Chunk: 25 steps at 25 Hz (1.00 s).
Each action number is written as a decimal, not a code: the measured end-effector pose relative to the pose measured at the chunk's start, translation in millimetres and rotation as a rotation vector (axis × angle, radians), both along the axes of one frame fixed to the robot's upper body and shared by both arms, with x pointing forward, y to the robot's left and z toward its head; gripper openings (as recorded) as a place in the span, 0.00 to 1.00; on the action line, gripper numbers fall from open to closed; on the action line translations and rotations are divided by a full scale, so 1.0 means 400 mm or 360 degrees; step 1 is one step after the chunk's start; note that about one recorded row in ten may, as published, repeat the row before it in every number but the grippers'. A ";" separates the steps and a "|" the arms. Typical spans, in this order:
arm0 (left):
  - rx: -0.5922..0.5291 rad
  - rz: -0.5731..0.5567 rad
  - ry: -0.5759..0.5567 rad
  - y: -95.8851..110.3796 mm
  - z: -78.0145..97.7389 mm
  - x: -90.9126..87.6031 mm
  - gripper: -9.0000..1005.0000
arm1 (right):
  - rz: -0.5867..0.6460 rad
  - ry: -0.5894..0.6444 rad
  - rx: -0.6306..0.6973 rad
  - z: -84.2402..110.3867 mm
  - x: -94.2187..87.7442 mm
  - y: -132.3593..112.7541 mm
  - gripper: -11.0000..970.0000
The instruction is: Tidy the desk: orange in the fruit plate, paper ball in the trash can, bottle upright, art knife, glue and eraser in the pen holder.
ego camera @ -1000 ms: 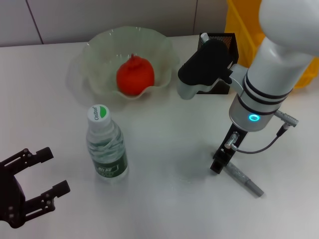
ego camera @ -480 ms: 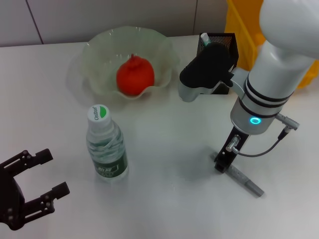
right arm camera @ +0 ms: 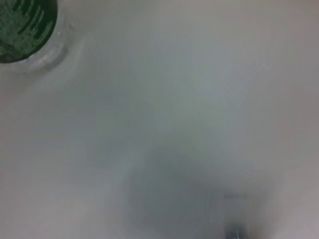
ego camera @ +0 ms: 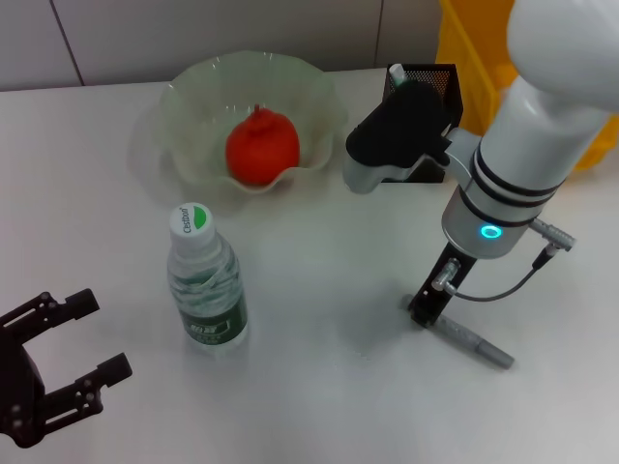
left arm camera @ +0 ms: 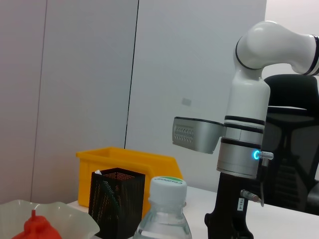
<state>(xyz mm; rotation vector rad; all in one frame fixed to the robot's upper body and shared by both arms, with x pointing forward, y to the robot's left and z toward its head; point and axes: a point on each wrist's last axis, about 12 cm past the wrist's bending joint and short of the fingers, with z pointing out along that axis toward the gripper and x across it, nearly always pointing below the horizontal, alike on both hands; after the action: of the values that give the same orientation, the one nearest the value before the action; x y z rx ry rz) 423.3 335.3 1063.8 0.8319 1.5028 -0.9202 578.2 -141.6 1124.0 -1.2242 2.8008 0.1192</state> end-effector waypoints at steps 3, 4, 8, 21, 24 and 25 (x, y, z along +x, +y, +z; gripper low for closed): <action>0.0001 0.0003 0.0000 0.001 -0.001 -0.002 0.77 | 0.0015 -0.0060 0.0060 0.033 0.004 -0.003 0.16; 0.0001 0.0003 0.0000 0.001 -0.001 -0.002 0.77 | 0.0015 -0.0060 0.0060 0.033 0.004 -0.003 0.16; 0.0000 0.0005 0.0000 0.001 -0.001 -0.002 0.77 | -0.0042 -0.0370 0.0316 0.165 0.039 -0.052 0.16; -0.0028 0.0043 0.0013 0.002 -0.003 -0.001 0.77 | -0.0245 -0.1191 0.0620 0.246 0.149 -0.176 0.16; -0.0038 0.0058 0.0019 0.004 -0.003 -0.001 0.77 | -0.0289 -0.1309 0.0621 0.229 0.171 -0.185 0.16; -0.0038 0.0058 0.0019 0.004 -0.003 -0.001 0.77 | -0.0289 -0.1309 0.0621 0.229 0.171 -0.185 0.16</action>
<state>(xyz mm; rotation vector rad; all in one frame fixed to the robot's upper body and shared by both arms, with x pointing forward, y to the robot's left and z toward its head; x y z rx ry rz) 422.8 336.9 1062.7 0.7808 1.5098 -0.9156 646.4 -215.5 1215.5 -0.6965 2.0247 0.1094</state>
